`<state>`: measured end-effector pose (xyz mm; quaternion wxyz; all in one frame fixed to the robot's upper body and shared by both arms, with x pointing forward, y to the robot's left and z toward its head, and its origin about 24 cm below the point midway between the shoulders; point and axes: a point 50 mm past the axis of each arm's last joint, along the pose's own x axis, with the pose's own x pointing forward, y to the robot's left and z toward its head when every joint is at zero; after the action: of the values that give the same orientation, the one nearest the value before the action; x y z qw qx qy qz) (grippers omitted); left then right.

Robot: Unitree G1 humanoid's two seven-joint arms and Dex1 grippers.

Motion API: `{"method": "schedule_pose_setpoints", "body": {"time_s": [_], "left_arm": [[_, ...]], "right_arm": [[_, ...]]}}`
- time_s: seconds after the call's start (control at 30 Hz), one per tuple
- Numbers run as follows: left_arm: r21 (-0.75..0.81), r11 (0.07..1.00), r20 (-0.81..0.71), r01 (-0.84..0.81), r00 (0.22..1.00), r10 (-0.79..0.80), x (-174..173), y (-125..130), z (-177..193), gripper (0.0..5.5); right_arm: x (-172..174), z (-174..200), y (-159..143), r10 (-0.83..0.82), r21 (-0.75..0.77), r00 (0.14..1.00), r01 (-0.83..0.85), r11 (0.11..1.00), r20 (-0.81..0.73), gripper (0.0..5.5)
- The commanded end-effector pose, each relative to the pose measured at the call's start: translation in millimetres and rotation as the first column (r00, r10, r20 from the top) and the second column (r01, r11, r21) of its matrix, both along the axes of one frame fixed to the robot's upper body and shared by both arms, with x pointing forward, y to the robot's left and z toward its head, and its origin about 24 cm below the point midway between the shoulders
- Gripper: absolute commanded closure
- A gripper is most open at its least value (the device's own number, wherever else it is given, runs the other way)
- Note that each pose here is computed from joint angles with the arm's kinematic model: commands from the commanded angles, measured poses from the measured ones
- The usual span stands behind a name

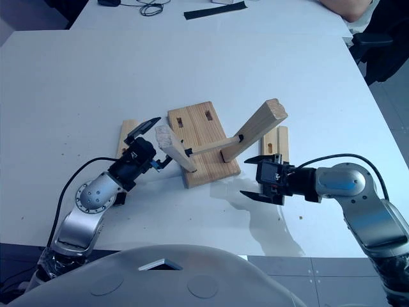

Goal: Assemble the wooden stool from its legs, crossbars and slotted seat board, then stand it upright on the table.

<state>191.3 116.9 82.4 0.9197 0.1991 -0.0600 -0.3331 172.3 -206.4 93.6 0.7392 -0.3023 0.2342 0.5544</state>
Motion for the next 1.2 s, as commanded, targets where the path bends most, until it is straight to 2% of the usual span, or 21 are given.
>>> {"method": "schedule_pose_setpoints", "body": {"time_s": [0.03, 0.2, 0.67, 0.87, 1.03, 1.2], "left_arm": [[0.016, 0.998, 0.018, 0.061, 0.998, -0.061, -0.3, -9.4, 2.0, 1.44], [0.014, 0.997, 0.024, 0.08, 0.996, -0.08, 1.6, -15.5, 2.7, 1.44], [-0.013, 0.991, 0.034, 0.131, 0.991, -0.131, 13.8, -30.1, 7.2, 1.44], [-0.024, 0.986, 0.019, 0.166, 0.986, -0.165, 17.4, -34.8, 7.8, 1.44], [-0.029, 0.988, 0.01, 0.155, 0.988, -0.155, 21.5, -29.0, 8.3, 1.44], [-0.011, 0.997, 0.034, 0.081, 0.996, -0.08, 31.7, -2.3, 18.7, 1.44]], "right_arm": [[8.8, -14.4, 8.3, -0.048, 0.018, 0.999, 0.047, 0.999, 0.026, 1.5], [23.5, -25.5, 10.5, -0.131, 0.023, 0.988, 0.13, 0.991, 0.077, 1.5], [66.6, -52.0, 25.5, -0.213, 0.045, 0.959, 0.208, 0.977, 0.185, 1.5], [88.0, -58.6, 36.0, -0.303, 0.095, 0.919, 0.288, 0.953, 0.252, 1.5], [77.6, -65.5, 32.7, -0.369, 0.116, 0.893, 0.351, 0.929, 0.257, 1.5], [57.0, -70.4, 9.3, -0.396, 0.05, 0.879, 0.398, 0.916, 0.265, 1.5]]}}
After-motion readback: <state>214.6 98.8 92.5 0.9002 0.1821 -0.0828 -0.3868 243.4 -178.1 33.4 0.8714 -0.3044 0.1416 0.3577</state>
